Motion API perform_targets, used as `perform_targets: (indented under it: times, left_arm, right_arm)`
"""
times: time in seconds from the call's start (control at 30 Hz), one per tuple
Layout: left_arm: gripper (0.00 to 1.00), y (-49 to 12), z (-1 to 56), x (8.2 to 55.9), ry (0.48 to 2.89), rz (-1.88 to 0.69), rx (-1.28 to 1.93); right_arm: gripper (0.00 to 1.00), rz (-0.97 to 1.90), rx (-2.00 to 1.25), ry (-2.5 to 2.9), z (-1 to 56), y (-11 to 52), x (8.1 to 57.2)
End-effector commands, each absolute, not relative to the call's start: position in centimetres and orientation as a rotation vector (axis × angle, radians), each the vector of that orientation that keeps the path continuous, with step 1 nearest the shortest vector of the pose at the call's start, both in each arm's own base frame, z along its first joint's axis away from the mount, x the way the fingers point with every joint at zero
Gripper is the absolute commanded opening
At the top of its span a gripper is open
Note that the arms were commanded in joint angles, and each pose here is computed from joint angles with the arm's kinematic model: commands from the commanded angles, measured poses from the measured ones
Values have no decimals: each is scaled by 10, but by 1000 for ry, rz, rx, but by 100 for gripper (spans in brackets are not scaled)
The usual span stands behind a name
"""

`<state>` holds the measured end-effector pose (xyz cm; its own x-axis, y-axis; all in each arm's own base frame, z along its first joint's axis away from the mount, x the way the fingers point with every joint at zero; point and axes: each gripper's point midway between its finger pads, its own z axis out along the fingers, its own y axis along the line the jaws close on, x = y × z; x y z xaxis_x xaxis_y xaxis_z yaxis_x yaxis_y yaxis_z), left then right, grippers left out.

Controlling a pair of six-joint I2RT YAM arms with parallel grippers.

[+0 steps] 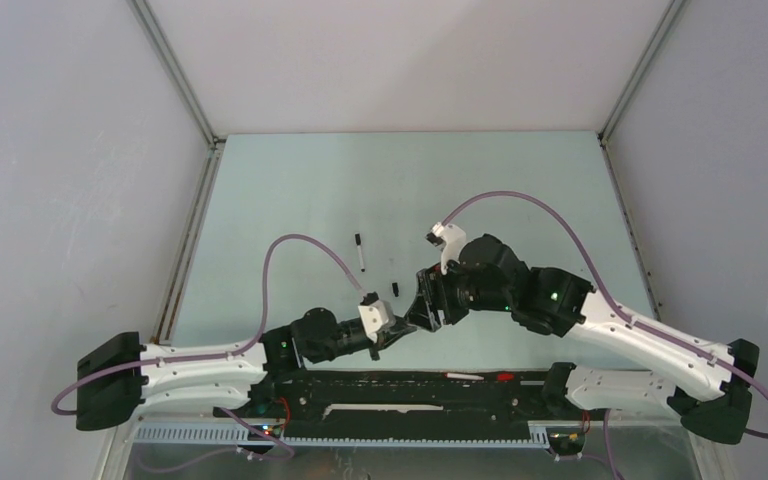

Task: Insert the pens into the pen caps

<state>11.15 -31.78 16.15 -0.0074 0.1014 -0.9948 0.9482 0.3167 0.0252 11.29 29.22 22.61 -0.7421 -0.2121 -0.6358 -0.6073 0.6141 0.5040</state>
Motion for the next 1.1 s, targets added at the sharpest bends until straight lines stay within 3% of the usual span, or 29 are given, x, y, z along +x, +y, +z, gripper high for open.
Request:
perform_targets:
  times: [0.0,0.13,0.57,1.07]
  left_arm:
    - [0,-329,207,111,1355,-1019,921]
    - [0,-328,218,106,1333,-1089,861]
    - [0,-311,283,75,1120,-1479,609]
    - [0,-287,309,43,891,-1637,614]
  right_arm:
    - [67,1078,-650,2114,275,294,116]
    - [73,1129,-648,1982,297,289,114]
    - [67,1266,-765,1417,345,285,81]
    - [39,1242,-844,1196,366,326,56]
